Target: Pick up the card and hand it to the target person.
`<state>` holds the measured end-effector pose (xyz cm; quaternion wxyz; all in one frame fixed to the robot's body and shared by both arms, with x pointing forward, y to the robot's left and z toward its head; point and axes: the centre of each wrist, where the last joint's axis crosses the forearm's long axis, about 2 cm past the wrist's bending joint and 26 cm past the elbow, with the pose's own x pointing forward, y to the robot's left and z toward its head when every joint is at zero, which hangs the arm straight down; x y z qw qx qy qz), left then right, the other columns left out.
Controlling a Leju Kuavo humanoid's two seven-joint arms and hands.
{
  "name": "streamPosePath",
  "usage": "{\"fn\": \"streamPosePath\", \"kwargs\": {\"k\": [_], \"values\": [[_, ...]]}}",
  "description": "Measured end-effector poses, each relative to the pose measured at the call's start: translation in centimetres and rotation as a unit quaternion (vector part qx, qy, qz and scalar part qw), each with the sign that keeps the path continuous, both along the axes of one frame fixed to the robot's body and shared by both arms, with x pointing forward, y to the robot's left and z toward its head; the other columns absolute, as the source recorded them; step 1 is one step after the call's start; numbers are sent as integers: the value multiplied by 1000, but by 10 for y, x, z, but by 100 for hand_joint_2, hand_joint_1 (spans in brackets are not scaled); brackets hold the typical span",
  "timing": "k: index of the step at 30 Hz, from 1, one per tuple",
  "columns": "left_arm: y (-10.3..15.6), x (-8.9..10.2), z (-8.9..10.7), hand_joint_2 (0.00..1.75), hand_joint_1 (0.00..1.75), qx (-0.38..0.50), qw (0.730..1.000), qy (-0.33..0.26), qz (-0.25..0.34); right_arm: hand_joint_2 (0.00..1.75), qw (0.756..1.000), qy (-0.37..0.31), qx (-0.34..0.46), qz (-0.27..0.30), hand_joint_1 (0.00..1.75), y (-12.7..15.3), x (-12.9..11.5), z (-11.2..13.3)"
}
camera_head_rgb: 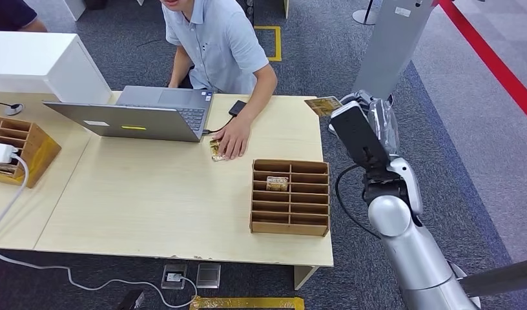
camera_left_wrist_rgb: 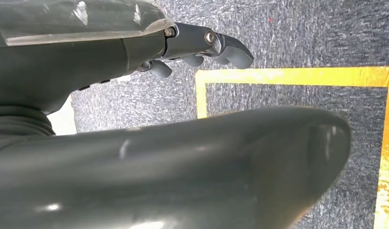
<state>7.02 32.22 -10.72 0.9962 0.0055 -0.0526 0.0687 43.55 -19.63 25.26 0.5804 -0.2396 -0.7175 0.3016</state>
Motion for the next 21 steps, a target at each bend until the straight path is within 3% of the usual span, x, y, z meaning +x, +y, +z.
{"fn": "streamPosePath", "kwargs": {"k": [8, 15, 21], "values": [[0, 0, 0, 0, 0, 0, 1000, 0, -1, 175, 1000, 4, 2, 3, 175, 0, -1, -2], [0, 0, 0, 0, 0, -2, 1000, 3, -6, 175, 993, 108, 6, 52, 175, 18, 33, -5], [1, -1, 0, 0, 0, 1, 1000, 2, -19, 175, 983, 167, -45, 60, 175, 30, 33, -20]]}}
